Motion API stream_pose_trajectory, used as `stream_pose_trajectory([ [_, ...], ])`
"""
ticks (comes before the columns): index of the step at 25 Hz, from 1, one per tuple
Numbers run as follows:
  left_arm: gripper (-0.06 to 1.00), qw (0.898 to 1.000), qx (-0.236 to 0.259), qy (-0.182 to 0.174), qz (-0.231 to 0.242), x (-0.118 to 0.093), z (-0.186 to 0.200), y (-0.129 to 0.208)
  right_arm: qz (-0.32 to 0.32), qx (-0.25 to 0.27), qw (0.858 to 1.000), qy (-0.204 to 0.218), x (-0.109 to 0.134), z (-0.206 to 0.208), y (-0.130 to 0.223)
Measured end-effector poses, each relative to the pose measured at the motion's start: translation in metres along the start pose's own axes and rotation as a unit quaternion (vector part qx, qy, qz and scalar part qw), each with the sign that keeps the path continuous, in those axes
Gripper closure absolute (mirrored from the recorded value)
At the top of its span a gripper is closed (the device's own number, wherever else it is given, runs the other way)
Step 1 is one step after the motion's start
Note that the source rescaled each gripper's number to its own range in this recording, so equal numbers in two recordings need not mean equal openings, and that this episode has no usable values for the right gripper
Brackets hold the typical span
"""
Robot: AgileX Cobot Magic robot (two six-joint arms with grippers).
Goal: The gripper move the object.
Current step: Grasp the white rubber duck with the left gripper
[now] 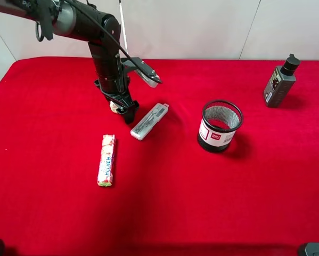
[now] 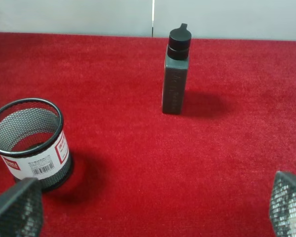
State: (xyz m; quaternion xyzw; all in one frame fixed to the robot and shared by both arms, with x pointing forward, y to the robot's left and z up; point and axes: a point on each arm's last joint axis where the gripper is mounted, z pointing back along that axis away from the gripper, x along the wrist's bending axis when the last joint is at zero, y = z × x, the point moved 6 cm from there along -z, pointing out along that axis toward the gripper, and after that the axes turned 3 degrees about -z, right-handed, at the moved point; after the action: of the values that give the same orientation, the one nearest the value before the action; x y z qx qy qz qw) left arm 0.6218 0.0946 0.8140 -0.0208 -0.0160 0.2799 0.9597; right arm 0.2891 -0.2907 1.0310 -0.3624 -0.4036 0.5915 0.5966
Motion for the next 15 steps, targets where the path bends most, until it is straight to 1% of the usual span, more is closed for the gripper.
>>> stream_pose_trajectory([
  [2, 0.03, 1.0, -0.003, -0.001, -0.001, -0.0003, -0.0004, -0.0013, 0.0, 0.0, 1.0, 0.0, 0.0, 0.0, 0.0],
  [4, 0.09, 1.0, -0.004, -0.002, -0.001, -0.0003, -0.0004, -0.002, 0.0, 0.0, 1.0, 0.0, 0.0, 0.0, 0.0],
  [10, 0.41, 1.0, -0.005, -0.003, -0.001, -0.0003, -0.0004, -0.0021, 0.0, 0.0, 1.0, 0.0, 0.0, 0.0, 0.0],
  [15, 0.62, 1.0, -0.005, -0.003, -0.001, -0.0003, -0.0004, -0.0021, 0.0, 0.0, 1.0, 0.0, 0.0, 0.0, 0.0],
])
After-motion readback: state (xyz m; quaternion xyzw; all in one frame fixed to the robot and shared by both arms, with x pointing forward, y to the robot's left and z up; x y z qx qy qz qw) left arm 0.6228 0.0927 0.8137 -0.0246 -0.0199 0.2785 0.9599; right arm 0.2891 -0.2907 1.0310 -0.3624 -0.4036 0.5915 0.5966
